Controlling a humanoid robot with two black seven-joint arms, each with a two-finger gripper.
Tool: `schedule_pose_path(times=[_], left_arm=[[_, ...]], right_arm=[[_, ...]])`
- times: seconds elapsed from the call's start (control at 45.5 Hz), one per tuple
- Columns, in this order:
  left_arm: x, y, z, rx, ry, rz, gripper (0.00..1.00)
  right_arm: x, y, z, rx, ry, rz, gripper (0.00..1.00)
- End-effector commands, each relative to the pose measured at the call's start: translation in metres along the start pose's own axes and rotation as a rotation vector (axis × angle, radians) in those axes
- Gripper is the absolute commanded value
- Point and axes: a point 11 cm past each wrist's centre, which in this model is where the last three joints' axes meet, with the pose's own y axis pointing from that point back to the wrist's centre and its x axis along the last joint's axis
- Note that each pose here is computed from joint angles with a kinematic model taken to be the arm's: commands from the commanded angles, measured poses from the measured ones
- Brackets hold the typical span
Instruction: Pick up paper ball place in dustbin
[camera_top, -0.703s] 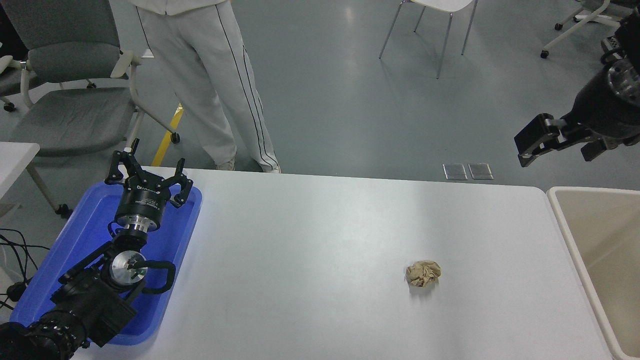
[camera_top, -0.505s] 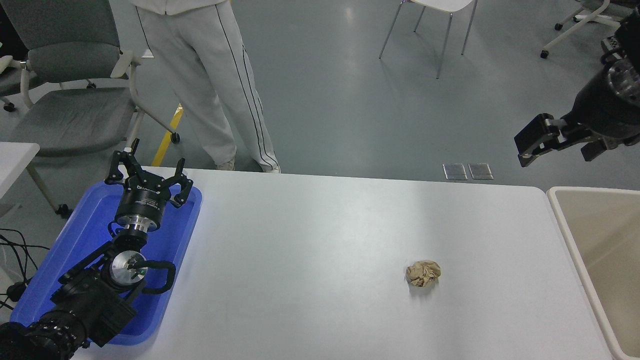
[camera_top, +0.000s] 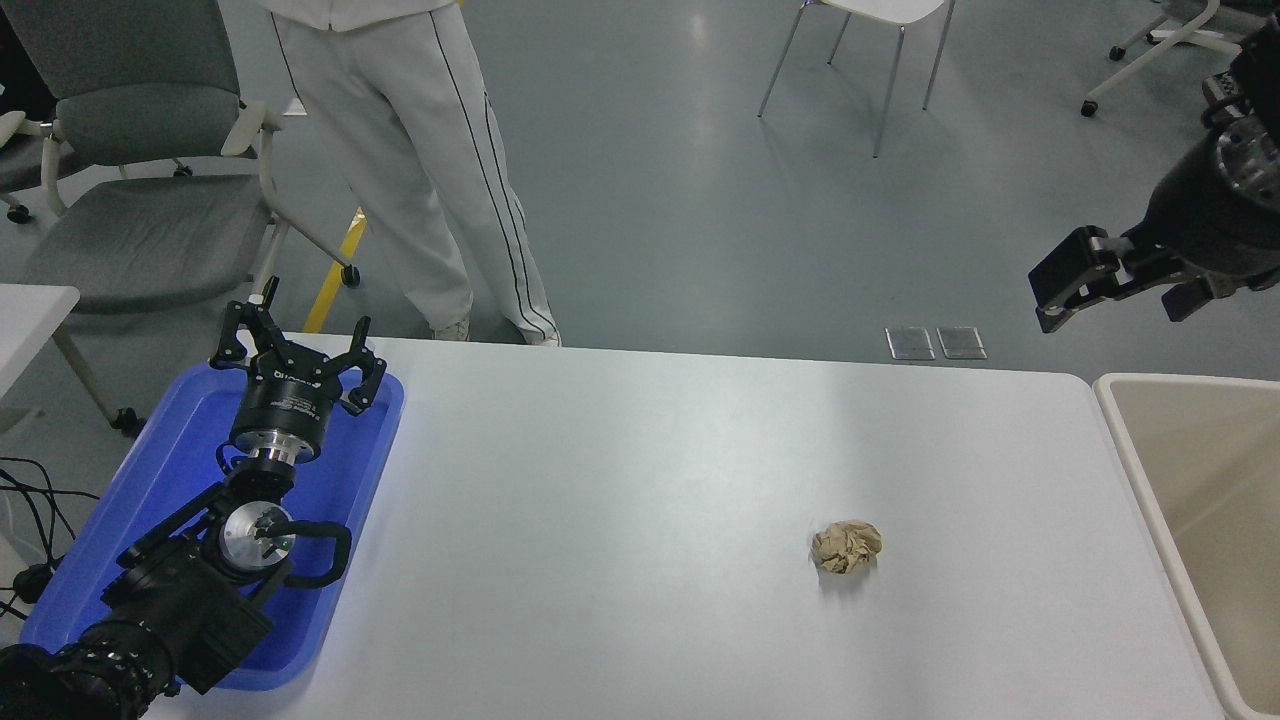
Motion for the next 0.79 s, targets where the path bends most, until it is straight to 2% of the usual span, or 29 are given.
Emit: schedule_pose_path(times=[0.0, 0.44, 0.769], left_arm=[[0.0, 0.0, 0.0, 0.0, 0.0, -0.001, 1.0], [0.0, 0.0, 0.0, 0.001, 0.0, 0.001, 1.0], [0.0, 0.0, 0.0, 0.001, 0.0, 0.001, 1.0]], right_arm=[[0.0, -0.001, 0.0, 0.001, 0.0, -0.002, 1.0], [-0.003, -0.01, -0.003, 0.01, 0.005, -0.024, 1.0], [0.003, -0.027, -0.039, 0.124, 0.048, -0.028, 1.0]])
